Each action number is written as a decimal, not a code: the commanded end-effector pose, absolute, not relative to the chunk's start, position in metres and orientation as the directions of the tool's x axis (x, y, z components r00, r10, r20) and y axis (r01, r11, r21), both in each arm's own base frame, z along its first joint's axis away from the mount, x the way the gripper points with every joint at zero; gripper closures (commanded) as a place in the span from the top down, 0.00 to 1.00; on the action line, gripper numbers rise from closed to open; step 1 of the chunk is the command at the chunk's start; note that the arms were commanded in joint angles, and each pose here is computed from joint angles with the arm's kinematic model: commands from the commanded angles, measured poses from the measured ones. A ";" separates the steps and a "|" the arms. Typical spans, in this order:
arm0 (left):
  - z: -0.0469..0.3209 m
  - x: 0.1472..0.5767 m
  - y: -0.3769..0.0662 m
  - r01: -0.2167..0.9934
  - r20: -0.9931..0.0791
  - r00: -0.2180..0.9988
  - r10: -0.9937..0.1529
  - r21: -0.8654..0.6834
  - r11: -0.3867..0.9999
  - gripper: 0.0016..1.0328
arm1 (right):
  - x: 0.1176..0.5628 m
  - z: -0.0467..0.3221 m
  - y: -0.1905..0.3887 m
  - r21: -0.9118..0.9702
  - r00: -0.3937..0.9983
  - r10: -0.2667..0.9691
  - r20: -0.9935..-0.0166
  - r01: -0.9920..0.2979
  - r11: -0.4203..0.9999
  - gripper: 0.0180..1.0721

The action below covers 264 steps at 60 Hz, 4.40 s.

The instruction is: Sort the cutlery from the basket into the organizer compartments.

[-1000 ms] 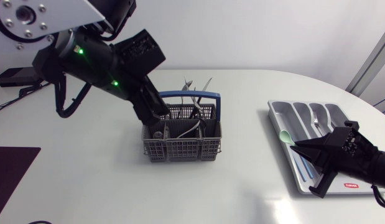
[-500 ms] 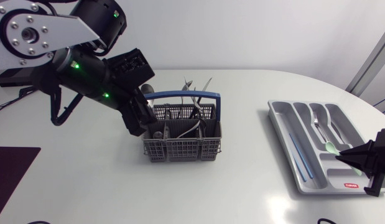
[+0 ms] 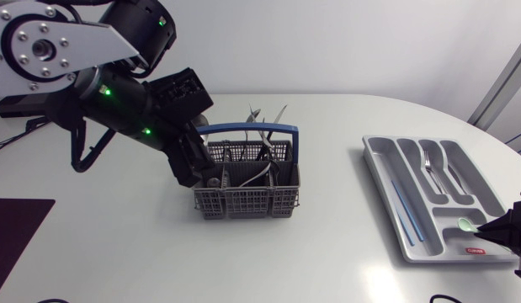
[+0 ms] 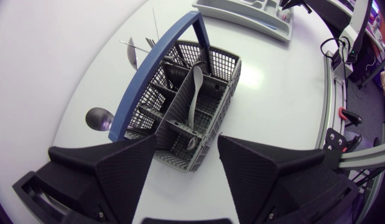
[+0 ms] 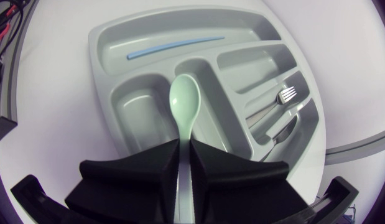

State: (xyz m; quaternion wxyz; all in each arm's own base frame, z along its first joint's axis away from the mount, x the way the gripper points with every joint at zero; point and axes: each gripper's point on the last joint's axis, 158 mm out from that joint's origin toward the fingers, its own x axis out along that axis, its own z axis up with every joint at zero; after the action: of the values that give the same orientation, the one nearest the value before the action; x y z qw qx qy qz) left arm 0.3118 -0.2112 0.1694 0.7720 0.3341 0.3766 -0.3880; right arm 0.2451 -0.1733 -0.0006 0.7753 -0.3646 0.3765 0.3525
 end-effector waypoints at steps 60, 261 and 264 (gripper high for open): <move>0.137 0.286 -0.190 0.860 -0.924 0.283 -0.256 0.127 0.495 0.58 | 0.237 0.086 -0.002 -0.286 0.500 0.409 -0.764 -0.829 0.480 0.83; 0.240 0.231 -0.268 0.877 -0.532 -0.056 -0.845 -0.431 0.214 0.03 | 0.208 0.191 0.217 -0.171 0.436 0.698 -0.568 -0.892 0.418 0.87; 0.239 0.223 -0.275 0.881 -0.532 -0.084 -0.843 -0.434 0.186 0.03 | 0.207 0.190 0.219 -0.161 0.424 0.706 -0.568 -0.898 0.409 0.87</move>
State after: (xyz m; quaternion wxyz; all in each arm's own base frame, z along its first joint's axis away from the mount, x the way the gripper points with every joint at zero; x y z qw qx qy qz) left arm 0.2417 -0.2659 0.2381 0.6969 0.0300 0.3632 -0.6177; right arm 0.2060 0.2116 0.1834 0.8112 -0.2439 0.2129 0.4870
